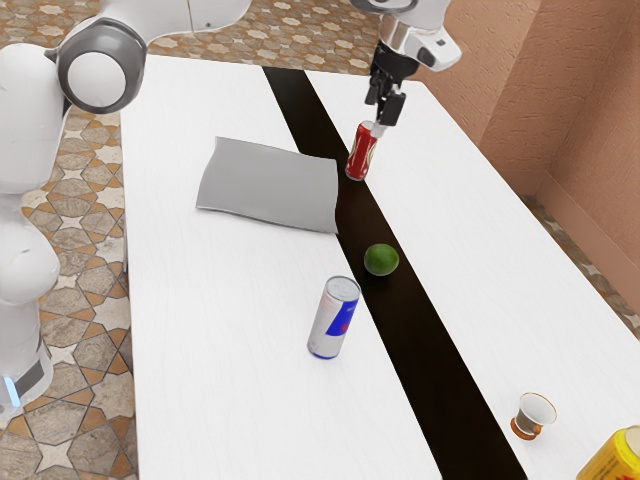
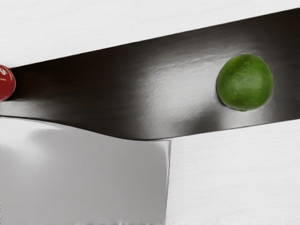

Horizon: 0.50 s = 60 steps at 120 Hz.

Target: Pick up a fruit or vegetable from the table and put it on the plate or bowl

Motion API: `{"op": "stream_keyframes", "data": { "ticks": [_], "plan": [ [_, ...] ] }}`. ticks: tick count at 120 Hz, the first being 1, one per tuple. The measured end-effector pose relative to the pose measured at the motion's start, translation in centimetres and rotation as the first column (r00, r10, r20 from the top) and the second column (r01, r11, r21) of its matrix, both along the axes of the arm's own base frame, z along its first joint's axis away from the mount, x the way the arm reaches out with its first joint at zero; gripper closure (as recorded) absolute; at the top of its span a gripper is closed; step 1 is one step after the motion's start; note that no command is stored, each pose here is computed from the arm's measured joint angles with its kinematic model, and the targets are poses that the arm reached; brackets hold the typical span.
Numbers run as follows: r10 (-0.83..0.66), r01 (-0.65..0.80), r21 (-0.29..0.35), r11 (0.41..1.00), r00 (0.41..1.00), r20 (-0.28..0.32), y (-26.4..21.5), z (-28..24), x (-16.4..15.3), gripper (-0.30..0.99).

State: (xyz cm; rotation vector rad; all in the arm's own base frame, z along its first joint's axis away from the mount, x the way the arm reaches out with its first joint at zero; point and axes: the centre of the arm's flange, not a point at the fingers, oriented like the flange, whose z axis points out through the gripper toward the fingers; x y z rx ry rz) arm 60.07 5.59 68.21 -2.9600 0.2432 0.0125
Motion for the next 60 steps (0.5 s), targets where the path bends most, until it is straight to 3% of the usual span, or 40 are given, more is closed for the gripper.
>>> {"op": "stream_keyframes", "data": {
  "ticks": [18, 26, 31, 38, 60],
  "plan": [
    [-0.004, 0.004, 0.007, 1.0, 1.0, 0.002, 0.7, 0.4, -0.2, 0.0],
    [0.001, -0.003, 0.032, 0.999, 0.998, 0.066, 0.7, 3.7, -1.5, 0.0],
    [-0.031, 0.021, 0.083, 0.996, 0.992, 0.122, -2.0, 7.0, -3.2, 0.0],
    [-0.075, 0.058, 0.113, 0.992, 0.986, 0.149, -4.8, 8.7, -4.3, 0.0],
    [-0.084, 0.077, 0.094, 0.993, 0.994, 0.07, -4.9, 5.7, -3.5, 0.0]
  ]
}}
